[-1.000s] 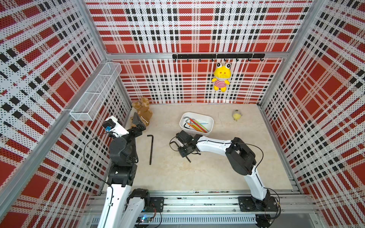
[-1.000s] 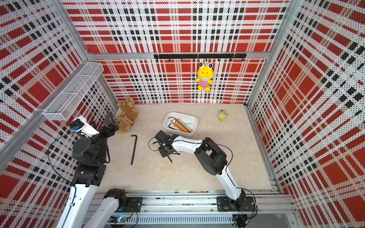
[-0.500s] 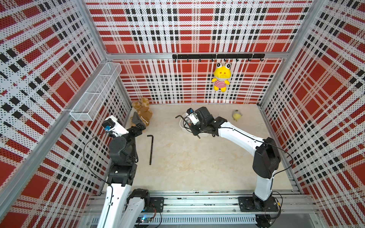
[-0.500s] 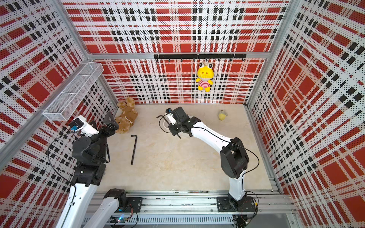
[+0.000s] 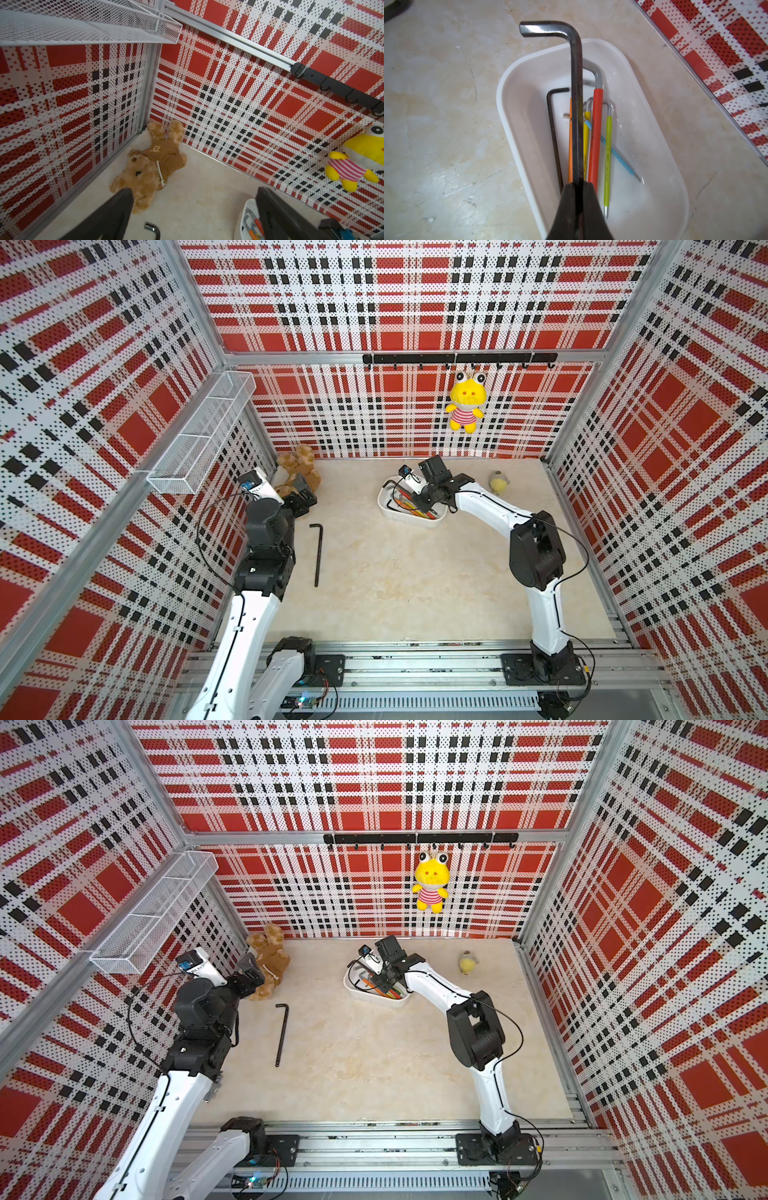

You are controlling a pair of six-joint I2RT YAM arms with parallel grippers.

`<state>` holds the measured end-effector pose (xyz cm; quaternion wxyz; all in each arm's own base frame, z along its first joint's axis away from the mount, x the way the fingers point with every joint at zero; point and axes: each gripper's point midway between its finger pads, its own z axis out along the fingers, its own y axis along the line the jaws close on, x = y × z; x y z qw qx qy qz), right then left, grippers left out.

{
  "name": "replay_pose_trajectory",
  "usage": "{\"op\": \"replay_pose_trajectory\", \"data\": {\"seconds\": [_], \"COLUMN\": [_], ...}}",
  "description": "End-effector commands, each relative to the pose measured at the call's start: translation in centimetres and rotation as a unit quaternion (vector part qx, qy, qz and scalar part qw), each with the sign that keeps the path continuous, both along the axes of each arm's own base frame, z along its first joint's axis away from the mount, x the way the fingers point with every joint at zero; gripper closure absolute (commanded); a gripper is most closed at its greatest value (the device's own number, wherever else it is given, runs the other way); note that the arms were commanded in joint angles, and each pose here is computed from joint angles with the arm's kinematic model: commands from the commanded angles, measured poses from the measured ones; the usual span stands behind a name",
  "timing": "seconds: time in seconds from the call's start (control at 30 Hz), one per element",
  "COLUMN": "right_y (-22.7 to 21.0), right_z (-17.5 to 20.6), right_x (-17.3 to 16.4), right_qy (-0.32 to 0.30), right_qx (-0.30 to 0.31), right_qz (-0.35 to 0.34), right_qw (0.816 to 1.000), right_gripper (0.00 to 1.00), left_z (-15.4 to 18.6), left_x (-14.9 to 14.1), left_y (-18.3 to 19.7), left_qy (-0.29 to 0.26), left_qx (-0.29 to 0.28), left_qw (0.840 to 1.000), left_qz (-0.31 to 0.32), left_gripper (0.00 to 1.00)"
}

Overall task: Put the hex key on the desktop into the storage box
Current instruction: Place the Allen key in the storage box.

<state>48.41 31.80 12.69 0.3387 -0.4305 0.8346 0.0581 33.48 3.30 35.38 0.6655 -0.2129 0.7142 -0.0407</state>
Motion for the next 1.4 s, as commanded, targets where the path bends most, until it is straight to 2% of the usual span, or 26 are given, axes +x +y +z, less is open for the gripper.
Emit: {"op": "replay_pose_trajectory", "data": {"seconds": [0.0, 0.2, 0.27, 0.37, 0.47, 0.57, 0.7, 0.83, 0.9, 0.97, 1.07, 1.17, 1.23, 1.33, 1.37], "right_y": [0.2, 0.1, 0.0, -0.1, -0.2, -0.4, -1.1, -1.9, -2.2, -2.8, -4.0, -5.3, -5.9, -6.7, -7.1], "right_z": [-0.3, -3.0, -3.4, -2.7, -0.6, 2.5, 6.8, 8.5, 8.1, 7.7, 6.9, 5.7, 5.0, 3.6, 3.3], "right_x": [1.3, 2.0, 2.2, 2.5, 2.8, 2.9, 2.4, 0.7, -0.9, -3.0, -6.1, -8.4, -9.5, -11.3, -11.4], "right_qy": [-0.011, 0.006, 0.010, 0.006, -0.015, -0.042, -0.070, -0.053, -0.028, -0.010, 0.007, 0.027, 0.034, 0.047, 0.056], "right_qx": [-0.020, -0.033, -0.031, -0.021, -0.006, 0.015, 0.056, 0.100, 0.120, 0.150, 0.184, 0.191, 0.186, 0.176, 0.185], "right_qz": [0.022, 0.017, 0.008, 0.002, -0.008, -0.018, -0.039, -0.064, -0.075, -0.086, -0.097, -0.118, -0.119, -0.120, -0.142], "right_qw": [1.000, 0.999, 0.999, 1.000, 1.000, 0.999, 0.995, 0.992, 0.990, 0.985, 0.978, 0.974, 0.975, 0.976, 0.971], "right_gripper": [1.00, 1.00, 0.78, 0.52, 0.32, 0.25, 0.20, 0.19, 0.16, 0.09, 0.08, 0.08, 0.08, 0.08, 0.08], "left_z": [-0.8, -2.5, -3.3, -4.5, -5.7, -7.5, -10.7, -14.8, -16.3, -17.4, -19.8, -23.3, -25.9, -28.8, -29.4], "left_x": [0.3, 1.2, 1.7, 2.3, 3.0, 3.7, 4.8, 6.0, 6.4, 6.8, 7.4, 7.6, 7.4, 6.6, 6.3], "left_y": [0.2, -0.1, -0.3, -0.3, -0.5, -0.9, -1.4, -1.9, -2.1, -2.3, -2.2, -2.3, -2.4, -1.6, -1.3], "left_qy": [0.036, 0.074, 0.087, 0.105, 0.126, 0.150, 0.208, 0.286, 0.315, 0.339, 0.386, 0.445, 0.489, 0.544, 0.554], "left_qx": [0.008, 0.000, -0.005, -0.011, -0.013, -0.032, -0.031, -0.016, -0.008, -0.005, 0.005, 0.012, 0.021, 0.041, 0.045], "left_qw": [0.999, 0.997, 0.996, 0.994, 0.992, 0.988, 0.977, 0.956, 0.947, 0.938, 0.920, 0.892, 0.868, 0.835, 0.828], "left_qz": [-0.003, -0.017, -0.023, -0.022, -0.027, -0.031, -0.045, -0.057, -0.061, -0.065, -0.063, -0.075, -0.087, -0.077, -0.071], "left_gripper": [0.01, 0.01, 0.00, 0.01, 0.01, 0.01, 0.00, 0.04, 0.05, 0.07, 0.09, 0.11, 0.12, 0.11, 0.10]}}
